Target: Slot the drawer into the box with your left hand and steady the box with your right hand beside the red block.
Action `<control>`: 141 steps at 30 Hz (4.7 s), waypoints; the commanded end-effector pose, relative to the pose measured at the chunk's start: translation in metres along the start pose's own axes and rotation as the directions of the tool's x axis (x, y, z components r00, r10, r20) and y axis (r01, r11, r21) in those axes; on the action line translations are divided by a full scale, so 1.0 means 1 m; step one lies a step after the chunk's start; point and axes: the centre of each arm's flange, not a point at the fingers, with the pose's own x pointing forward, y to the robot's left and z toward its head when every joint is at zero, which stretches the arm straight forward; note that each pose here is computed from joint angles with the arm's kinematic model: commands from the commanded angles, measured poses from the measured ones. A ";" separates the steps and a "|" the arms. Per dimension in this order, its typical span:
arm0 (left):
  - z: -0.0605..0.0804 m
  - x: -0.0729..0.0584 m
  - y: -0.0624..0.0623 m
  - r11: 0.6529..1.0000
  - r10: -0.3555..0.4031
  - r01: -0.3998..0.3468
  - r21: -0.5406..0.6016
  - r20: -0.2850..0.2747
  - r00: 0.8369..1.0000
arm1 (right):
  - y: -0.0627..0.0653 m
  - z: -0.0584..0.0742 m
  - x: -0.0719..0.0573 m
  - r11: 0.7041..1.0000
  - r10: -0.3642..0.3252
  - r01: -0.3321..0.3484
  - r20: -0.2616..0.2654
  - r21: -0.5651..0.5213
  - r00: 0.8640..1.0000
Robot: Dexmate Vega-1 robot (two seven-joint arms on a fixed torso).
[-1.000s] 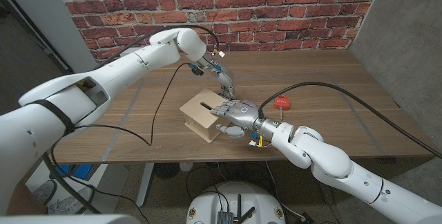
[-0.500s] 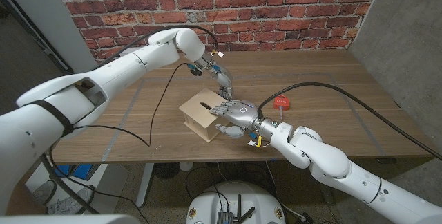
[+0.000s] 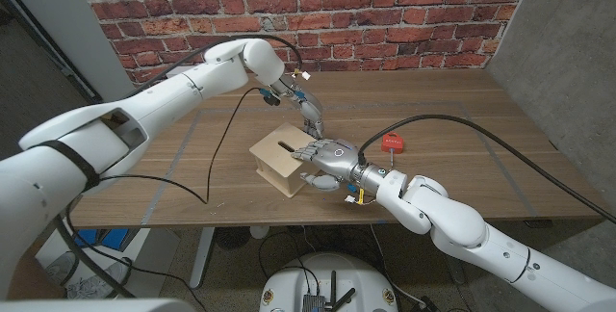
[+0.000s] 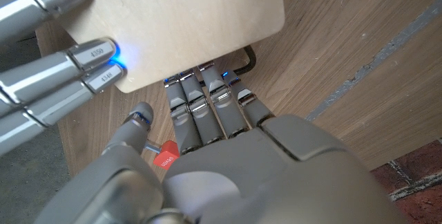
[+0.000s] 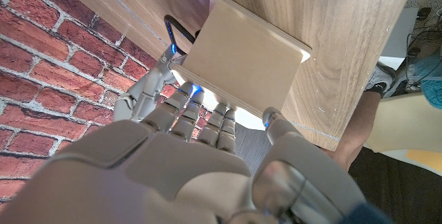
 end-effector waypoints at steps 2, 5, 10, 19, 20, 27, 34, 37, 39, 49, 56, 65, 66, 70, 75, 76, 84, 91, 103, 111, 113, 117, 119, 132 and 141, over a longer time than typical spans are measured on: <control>0.001 -0.003 -0.003 1.000 -0.001 0.001 -0.008 -0.005 1.000 | -0.001 -0.002 0.001 1.000 -0.003 0.003 0.003 -0.007 1.000; 0.001 -0.003 -0.003 1.000 -0.002 0.002 -0.006 -0.007 1.000 | -0.001 -0.001 0.000 1.000 -0.003 0.003 0.003 -0.006 1.000; 0.001 -0.003 -0.003 1.000 0.004 -0.004 -0.003 -0.010 1.000 | -0.001 0.000 -0.001 1.000 -0.003 0.003 0.004 -0.007 1.000; 0.003 -0.004 0.001 0.999 0.043 -0.043 0.014 -0.019 0.999 | 0.000 0.002 -0.003 1.000 -0.016 0.016 -0.001 -0.021 1.000; 0.003 -0.004 0.001 0.999 0.049 -0.049 0.016 -0.019 0.999 | 0.000 0.001 -0.003 1.000 -0.017 0.017 -0.001 -0.022 1.000; 0.004 -0.006 0.005 0.997 0.074 -0.074 0.022 -0.028 0.997 | 0.001 0.001 -0.005 1.000 -0.020 0.020 0.000 -0.017 1.000; 0.006 -0.006 0.009 0.996 0.082 -0.080 0.032 -0.035 0.996 | 0.001 0.000 -0.006 1.000 -0.023 0.023 0.002 -0.015 1.000; 0.005 -0.005 0.010 0.996 0.088 -0.087 0.036 -0.037 0.995 | 0.001 0.000 -0.006 1.000 -0.025 0.025 0.002 -0.010 1.000; 0.004 -0.005 0.011 0.995 0.093 -0.092 0.038 -0.040 0.995 | 0.001 0.000 -0.006 1.000 -0.025 0.025 0.002 -0.011 1.000; -0.001 -0.003 0.016 0.992 0.122 -0.120 0.042 -0.046 0.991 | 0.000 -0.002 -0.007 1.000 -0.029 0.029 0.001 -0.012 1.000; -0.009 -0.003 0.020 0.988 0.153 -0.152 0.022 -0.059 0.987 | -0.001 -0.003 -0.007 0.999 -0.033 0.033 0.002 -0.007 0.999; -0.013 -0.002 0.025 0.987 0.162 -0.162 0.015 -0.071 0.984 | -0.004 -0.006 -0.009 0.999 -0.044 0.044 -0.003 -0.002 0.999; -0.014 -0.002 0.025 0.986 0.165 -0.164 0.010 -0.073 0.984 | -0.004 -0.006 -0.009 0.999 -0.049 0.049 -0.001 -0.001 0.999; -0.016 -0.004 0.026 0.984 0.178 -0.178 0.010 -0.083 0.981 | -0.006 -0.008 -0.010 0.998 -0.056 0.056 0.001 -0.004 0.998; -0.018 -0.006 0.028 0.980 0.198 -0.199 0.006 -0.087 0.976 | -0.008 -0.012 -0.011 0.998 -0.063 0.063 -0.003 -0.003 0.998; -0.018 -0.006 0.028 0.979 0.203 -0.204 0.005 -0.087 0.975 | -0.009 -0.013 -0.011 0.998 -0.067 0.067 -0.006 -0.001 0.998; -0.023 -0.012 0.026 0.967 0.249 -0.253 -0.031 -0.104 0.963 | -0.013 -0.023 -0.012 0.997 -0.081 0.082 -0.034 0.013 0.996; -0.026 -0.018 0.024 0.951 0.294 -0.303 -0.066 -0.117 0.949 | -0.017 -0.033 -0.015 0.994 -0.100 0.104 -0.076 0.041 0.992; -0.032 -0.039 0.021 0.897 0.404 -0.423 -0.131 -0.149 0.902 | -0.031 -0.050 -0.015 0.984 -0.150 0.163 -0.145 0.077 0.978; -0.037 -0.057 0.007 0.845 0.470 -0.503 -0.178 -0.198 0.860 | -0.036 -0.064 -0.010 0.972 -0.179 0.202 -0.179 0.121 0.967; -0.040 -0.060 0.005 0.828 0.486 -0.525 -0.199 -0.213 0.848 | -0.037 -0.068 -0.008 0.970 -0.180 0.207 -0.191 0.129 0.965; -0.041 -0.065 0.001 0.794 0.518 -0.567 -0.219 -0.244 0.820 | -0.034 -0.076 -0.008 0.964 -0.195 0.231 -0.232 0.135 0.953; -0.041 -0.066 -0.002 0.780 0.530 -0.582 -0.229 -0.252 0.810 | -0.033 -0.080 -0.008 0.959 -0.203 0.243 -0.251 0.143 0.947; -0.038 -0.068 -0.022 0.658 0.635 -0.708 -0.255 -0.316 0.705 | -0.032 -0.107 -0.013 0.940 -0.196 0.266 -0.300 0.215 0.934; -0.034 -0.071 -0.034 0.564 0.695 -0.785 -0.259 -0.366 0.620 | -0.024 -0.118 -0.017 0.915 -0.199 0.307 -0.369 0.263 0.908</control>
